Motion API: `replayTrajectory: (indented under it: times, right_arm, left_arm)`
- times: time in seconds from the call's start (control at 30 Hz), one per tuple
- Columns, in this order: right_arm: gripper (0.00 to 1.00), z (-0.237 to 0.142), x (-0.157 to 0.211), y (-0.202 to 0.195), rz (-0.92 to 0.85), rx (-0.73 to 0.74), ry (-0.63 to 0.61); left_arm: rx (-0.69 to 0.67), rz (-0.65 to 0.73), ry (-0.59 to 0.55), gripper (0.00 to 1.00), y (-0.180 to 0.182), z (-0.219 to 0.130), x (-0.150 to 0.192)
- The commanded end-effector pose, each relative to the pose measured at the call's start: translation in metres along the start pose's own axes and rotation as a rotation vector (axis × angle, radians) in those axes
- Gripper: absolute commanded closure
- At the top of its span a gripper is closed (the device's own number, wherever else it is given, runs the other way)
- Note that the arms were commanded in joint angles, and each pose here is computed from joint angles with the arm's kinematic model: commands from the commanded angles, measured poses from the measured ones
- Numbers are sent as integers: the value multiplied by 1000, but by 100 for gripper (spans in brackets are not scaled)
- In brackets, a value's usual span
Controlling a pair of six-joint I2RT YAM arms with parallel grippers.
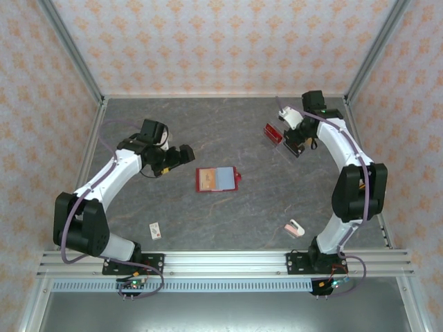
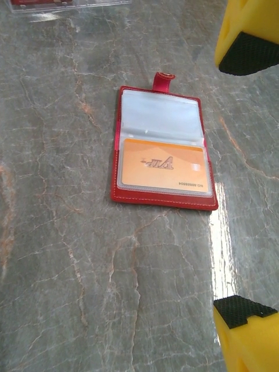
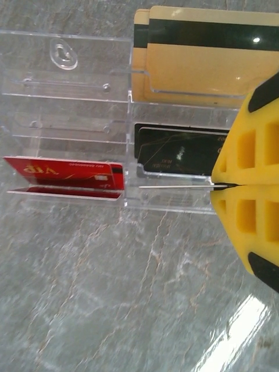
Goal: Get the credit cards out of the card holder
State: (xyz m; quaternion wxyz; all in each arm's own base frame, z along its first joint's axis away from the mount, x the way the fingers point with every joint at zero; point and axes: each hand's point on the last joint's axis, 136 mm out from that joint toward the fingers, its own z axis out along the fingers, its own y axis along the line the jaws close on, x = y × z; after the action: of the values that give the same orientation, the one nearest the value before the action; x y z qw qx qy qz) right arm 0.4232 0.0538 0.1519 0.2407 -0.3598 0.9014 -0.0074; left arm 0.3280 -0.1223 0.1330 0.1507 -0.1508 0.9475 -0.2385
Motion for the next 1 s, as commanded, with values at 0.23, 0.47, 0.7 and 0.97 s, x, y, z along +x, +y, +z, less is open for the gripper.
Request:
replayTrajectory:
  times: [0.23,0.47,0.7,0.97]
  right_arm:
    - [100,20,10,-30,-38,56,42]
    - [100,33,15,-37,-2,35,31]
    - [98,44,9,-36,21,4,8]
    - [97,49,8,-40,23,10,9]
  left_arm:
    - [48,-11,57,0,-5,9,6]
    - [96,-58,100,0,-7,21,16]
    - [132,-87,112,0,-9,28,20]
    - [134,-87,113,0,-8,29,25]
